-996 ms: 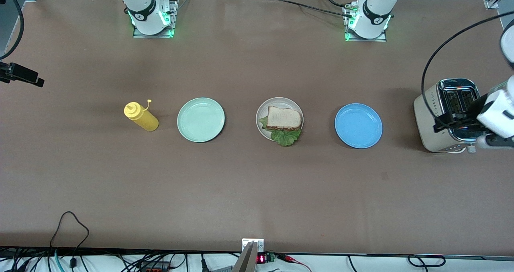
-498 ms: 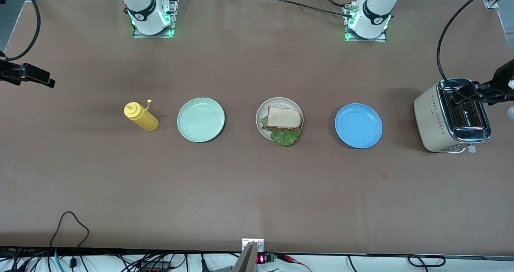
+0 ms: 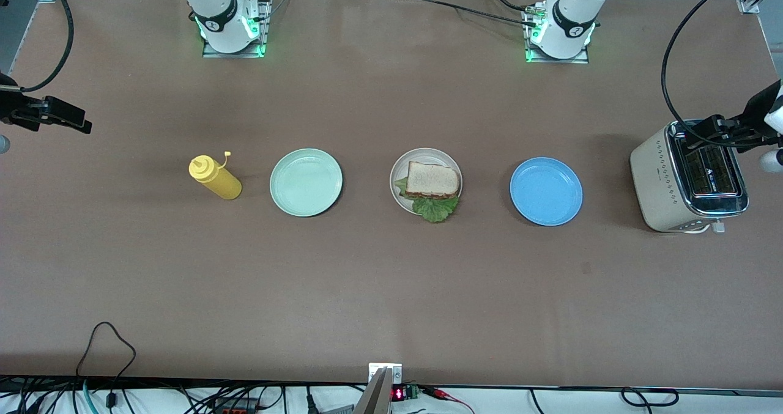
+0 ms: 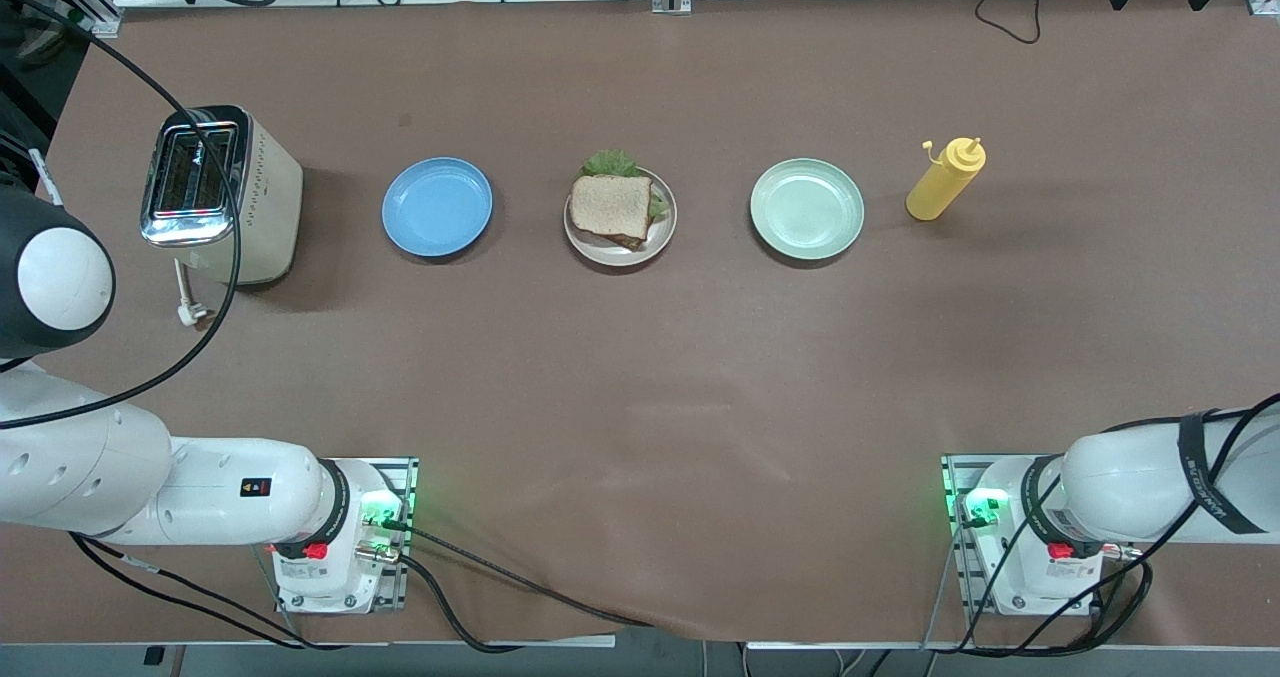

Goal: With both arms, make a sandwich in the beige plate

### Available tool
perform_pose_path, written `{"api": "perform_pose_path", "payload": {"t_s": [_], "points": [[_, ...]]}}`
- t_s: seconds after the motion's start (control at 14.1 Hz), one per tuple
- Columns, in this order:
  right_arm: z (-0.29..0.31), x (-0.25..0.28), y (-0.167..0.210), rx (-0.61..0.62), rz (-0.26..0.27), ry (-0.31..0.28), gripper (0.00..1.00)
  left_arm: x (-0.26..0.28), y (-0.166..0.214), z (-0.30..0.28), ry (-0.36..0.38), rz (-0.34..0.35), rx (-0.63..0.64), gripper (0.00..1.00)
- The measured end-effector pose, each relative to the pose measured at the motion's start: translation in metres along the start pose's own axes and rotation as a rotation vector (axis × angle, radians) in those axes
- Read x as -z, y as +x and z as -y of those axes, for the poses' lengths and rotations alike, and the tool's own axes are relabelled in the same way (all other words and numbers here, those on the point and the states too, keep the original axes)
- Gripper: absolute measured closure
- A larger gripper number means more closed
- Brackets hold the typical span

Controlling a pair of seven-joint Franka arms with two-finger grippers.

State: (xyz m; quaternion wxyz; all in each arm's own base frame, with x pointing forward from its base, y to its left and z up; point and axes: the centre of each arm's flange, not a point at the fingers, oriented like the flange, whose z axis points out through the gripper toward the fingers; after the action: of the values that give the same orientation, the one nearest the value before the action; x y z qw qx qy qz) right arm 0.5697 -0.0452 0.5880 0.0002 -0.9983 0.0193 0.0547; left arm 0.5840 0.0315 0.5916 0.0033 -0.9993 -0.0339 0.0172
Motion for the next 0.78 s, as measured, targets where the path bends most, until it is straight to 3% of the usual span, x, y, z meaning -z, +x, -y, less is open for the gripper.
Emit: {"api": "perform_pose_path", "payload": {"t_s": [0.78], "points": [[0.026, 0.013, -0.006, -0.004, -0.023, -0.012, 0.0, 0.009, -0.019, -0.004, -0.003, -0.003, -0.011, 0.0]]}}
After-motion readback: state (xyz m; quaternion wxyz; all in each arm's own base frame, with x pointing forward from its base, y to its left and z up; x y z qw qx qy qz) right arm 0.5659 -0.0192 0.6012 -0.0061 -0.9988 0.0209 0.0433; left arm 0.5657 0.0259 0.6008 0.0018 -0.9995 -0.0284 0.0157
